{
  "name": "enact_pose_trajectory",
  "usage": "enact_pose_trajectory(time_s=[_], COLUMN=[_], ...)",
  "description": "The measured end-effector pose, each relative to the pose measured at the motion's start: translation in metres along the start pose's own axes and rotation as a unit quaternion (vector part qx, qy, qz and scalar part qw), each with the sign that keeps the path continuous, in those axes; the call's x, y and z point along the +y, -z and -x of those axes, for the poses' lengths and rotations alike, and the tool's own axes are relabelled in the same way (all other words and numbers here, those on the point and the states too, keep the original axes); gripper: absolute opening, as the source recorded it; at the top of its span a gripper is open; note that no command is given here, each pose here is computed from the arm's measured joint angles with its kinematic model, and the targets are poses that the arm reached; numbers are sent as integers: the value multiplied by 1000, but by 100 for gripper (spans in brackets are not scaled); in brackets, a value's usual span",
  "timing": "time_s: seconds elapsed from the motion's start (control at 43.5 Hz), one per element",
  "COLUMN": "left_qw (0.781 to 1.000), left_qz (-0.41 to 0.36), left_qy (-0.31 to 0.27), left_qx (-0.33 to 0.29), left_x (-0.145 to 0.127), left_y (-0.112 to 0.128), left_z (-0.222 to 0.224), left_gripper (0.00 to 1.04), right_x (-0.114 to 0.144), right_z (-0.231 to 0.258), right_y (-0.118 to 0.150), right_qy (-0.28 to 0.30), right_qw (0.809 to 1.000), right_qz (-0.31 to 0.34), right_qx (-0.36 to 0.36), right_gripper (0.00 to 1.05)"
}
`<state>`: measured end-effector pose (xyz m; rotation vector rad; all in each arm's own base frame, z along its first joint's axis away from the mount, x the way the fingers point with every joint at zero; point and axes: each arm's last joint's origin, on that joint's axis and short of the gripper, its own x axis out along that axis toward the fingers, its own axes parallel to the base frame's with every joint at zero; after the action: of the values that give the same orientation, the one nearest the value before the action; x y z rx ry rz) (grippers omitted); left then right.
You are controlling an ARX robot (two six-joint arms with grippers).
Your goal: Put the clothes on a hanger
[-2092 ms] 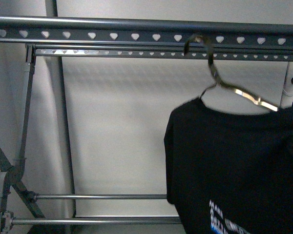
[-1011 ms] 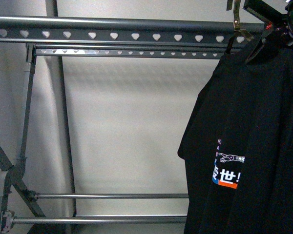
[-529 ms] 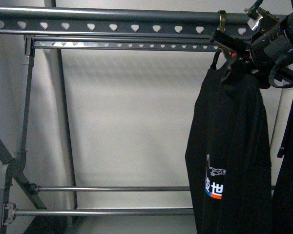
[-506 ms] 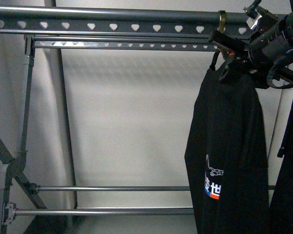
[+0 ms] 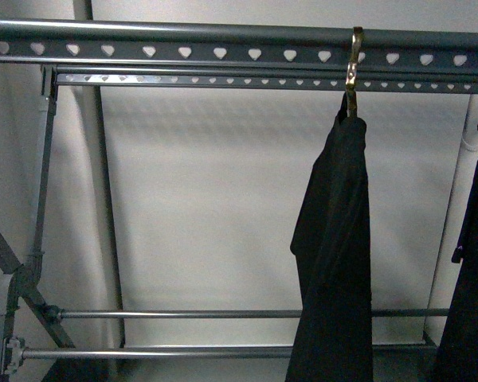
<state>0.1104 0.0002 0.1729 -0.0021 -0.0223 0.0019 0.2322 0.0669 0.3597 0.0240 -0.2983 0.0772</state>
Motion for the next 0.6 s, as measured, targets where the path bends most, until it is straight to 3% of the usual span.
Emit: enact_pose_trajectory(time_s=[0.069,0.207,0.253,0.322,0.391,0.598], left_qw=[1000,1000,1000,1000,1000,1000], left_qz=[0,0,0,0,0,0], left_qy=[0,0,0,0,0,0], left_qx=[-1,15,10,3,3,3], left_x=[0,0,0,0,0,0], left_y=[0,4,4,3,3,3], left_z=[1,9,12,13,14,14], left_gripper=[4,4,4,4,4,4], right_x=[8,12,4,-17,-32,-47], right_z=[58,137,149,170,182,186], right_y=[3,28,36,83,125,130], right_qy=[-20,-42,-12,10,13,29], right_qw=[1000,998,997,991,986,989], right_qz=[18,37,37,37,31,17], right_qx=[-15,12,59,132,161,145], right_gripper=[99,96,88,71,55,8])
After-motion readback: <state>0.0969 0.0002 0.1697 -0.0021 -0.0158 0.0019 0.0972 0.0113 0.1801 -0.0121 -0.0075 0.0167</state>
